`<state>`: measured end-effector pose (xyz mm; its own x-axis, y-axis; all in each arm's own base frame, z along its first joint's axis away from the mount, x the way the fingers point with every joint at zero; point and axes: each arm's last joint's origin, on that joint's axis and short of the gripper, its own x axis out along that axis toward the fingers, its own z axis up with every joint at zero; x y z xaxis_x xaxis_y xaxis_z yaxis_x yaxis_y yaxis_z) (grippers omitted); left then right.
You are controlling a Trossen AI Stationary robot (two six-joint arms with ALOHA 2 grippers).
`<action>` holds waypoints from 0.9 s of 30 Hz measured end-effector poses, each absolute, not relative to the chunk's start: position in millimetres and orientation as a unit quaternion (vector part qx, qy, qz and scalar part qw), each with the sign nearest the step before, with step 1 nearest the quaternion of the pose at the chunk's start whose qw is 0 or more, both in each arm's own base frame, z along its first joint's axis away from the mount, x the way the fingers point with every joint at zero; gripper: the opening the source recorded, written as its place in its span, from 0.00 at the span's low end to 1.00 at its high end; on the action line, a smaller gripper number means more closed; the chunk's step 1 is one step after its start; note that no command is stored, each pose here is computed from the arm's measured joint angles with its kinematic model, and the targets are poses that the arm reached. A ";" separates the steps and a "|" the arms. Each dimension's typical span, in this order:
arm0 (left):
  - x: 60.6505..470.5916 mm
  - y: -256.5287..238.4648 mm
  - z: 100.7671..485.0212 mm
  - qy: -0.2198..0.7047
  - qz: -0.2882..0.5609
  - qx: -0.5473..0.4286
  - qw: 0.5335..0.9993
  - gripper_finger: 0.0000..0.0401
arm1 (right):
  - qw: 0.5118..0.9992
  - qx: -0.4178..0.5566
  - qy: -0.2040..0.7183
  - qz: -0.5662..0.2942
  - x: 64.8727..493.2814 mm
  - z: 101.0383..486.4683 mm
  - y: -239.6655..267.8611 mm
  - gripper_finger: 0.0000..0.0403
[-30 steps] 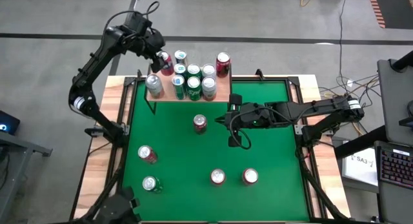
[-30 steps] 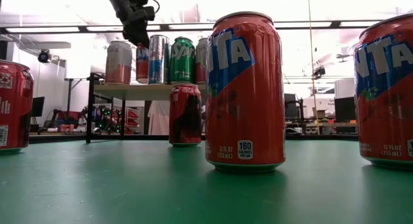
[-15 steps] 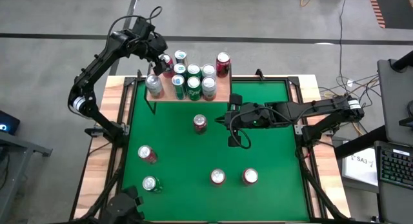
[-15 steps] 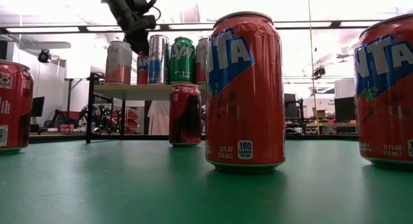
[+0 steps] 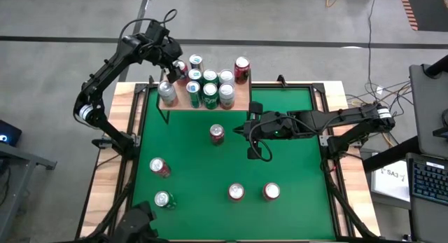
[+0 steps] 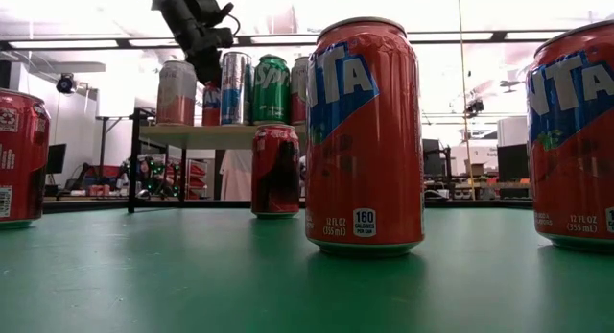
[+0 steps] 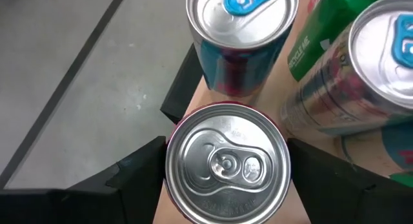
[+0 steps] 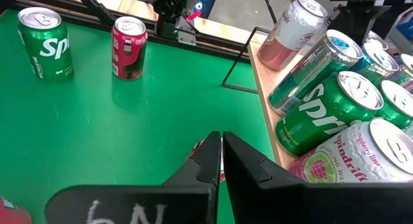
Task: Place canned beverage on shelf
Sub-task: Put the orange can on the shelf
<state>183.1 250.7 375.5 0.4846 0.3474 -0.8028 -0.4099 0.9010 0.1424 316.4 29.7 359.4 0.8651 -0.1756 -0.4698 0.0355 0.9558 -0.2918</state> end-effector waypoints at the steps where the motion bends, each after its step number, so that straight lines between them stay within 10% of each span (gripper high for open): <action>1: 183.6 251.4 374.7 0.456 0.221 -0.032 0.862 0.70 | 0.956 -0.138 0.254 -0.055 316.4 359.4 29.7 0.02; 27: 182.6 250.3 380.6 0.443 0.232 -0.026 0.866 0.82 | 0.956 -0.140 0.252 -0.058 316.5 359.7 29.6 0.02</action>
<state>182.6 250.3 380.6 0.5007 0.3787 -0.7784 -0.4241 0.8912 0.1608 316.5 29.6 359.7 0.8660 -0.1818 -0.4659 0.0403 0.9539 -0.2973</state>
